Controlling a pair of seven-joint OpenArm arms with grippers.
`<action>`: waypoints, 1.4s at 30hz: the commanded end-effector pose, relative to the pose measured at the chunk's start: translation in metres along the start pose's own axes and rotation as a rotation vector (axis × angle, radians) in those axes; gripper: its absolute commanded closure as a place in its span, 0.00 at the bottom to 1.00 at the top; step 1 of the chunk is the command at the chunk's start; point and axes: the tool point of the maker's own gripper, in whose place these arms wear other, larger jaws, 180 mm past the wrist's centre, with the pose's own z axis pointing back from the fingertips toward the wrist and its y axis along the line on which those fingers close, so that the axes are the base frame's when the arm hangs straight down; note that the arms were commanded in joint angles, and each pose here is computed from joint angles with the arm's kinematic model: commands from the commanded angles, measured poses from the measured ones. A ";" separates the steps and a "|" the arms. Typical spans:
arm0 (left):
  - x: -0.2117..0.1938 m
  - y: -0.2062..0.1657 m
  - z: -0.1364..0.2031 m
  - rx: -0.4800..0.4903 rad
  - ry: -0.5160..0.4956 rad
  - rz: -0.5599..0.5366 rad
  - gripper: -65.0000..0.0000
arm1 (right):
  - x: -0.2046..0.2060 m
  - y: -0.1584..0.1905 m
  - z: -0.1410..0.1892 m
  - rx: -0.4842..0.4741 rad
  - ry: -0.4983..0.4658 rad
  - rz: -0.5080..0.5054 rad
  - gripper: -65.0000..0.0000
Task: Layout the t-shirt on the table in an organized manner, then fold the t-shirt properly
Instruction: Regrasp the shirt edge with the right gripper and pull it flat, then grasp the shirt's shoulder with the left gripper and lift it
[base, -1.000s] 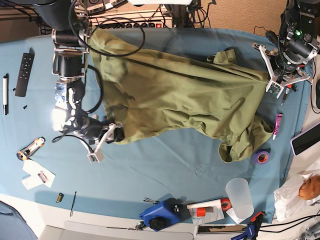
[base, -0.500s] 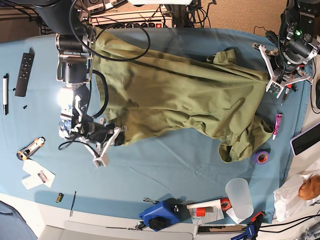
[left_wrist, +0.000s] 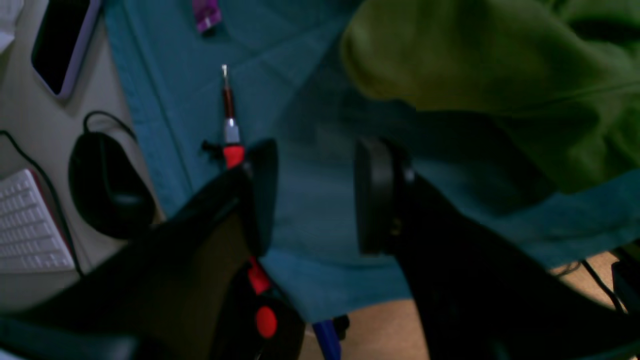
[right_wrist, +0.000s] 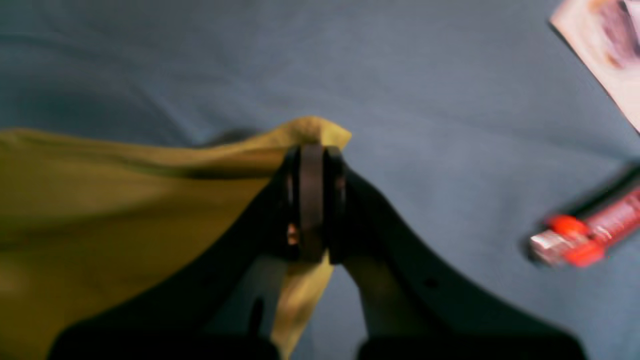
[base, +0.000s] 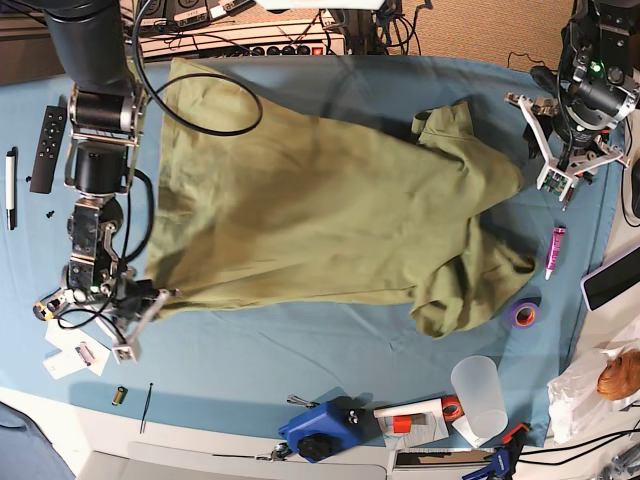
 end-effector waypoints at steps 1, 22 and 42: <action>0.013 0.009 0.004 0.028 -0.046 -0.011 0.60 | 0.028 -0.021 0.011 -0.054 -0.077 0.002 1.00; 0.041 -0.016 0.007 -0.130 -0.165 0.012 0.60 | 0.091 -0.106 0.054 -0.483 -0.374 0.090 1.00; 0.074 -0.106 0.041 -0.540 -0.451 0.049 0.51 | 0.058 -0.109 0.048 -0.438 -0.113 0.014 0.67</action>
